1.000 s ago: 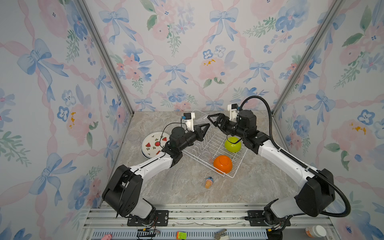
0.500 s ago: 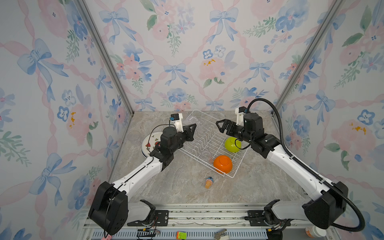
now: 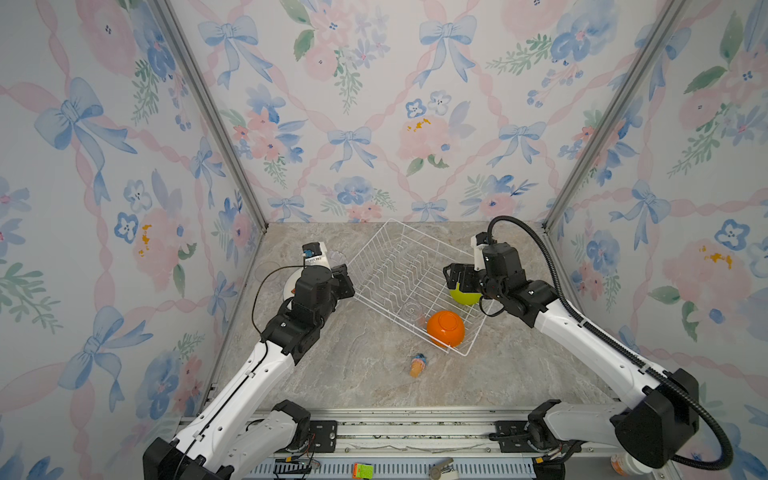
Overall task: Unload the mixed dishes from the dish rack
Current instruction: 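Lower the glass upside down beside the first glass and open the left gripper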
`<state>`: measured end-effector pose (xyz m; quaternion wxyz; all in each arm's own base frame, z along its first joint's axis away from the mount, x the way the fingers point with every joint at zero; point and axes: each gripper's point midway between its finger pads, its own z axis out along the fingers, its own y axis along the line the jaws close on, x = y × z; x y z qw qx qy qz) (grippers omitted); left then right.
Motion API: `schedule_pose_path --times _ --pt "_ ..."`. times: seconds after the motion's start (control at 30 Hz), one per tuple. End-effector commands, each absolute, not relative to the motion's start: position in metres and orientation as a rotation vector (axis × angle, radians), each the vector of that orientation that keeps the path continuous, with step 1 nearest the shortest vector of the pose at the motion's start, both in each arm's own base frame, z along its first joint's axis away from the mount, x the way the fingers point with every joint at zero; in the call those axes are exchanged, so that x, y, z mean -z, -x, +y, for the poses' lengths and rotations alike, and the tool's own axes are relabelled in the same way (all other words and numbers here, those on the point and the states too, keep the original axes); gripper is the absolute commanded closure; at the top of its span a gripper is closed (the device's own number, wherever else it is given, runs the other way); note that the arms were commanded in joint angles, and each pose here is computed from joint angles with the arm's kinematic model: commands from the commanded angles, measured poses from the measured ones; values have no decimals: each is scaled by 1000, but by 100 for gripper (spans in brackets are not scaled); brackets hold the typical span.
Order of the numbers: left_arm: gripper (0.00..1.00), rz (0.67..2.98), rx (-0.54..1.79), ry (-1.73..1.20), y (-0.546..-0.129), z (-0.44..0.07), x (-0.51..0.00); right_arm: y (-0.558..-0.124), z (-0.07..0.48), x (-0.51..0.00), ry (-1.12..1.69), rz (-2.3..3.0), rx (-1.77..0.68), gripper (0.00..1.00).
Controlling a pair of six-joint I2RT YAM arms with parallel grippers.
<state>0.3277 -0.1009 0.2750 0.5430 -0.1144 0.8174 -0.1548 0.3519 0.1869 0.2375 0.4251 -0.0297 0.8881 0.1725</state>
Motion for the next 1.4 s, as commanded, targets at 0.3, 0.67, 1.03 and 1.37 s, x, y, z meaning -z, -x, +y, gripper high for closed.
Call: schedule_pose_path --times 0.3,0.67,1.03,1.37 --pt "100 2172 2 575 -312 14 -222 -339 177 -215 142 2255 -399 3" --pt "100 2262 -170 778 -312 71 -191 -337 163 -205 141 2264 -419 3" --pt "100 2381 -155 834 -326 85 -159 -340 147 -188 85 2292 -410 3" --pt "100 2454 -189 862 -336 99 -136 -343 142 -177 72 2318 -396 3"
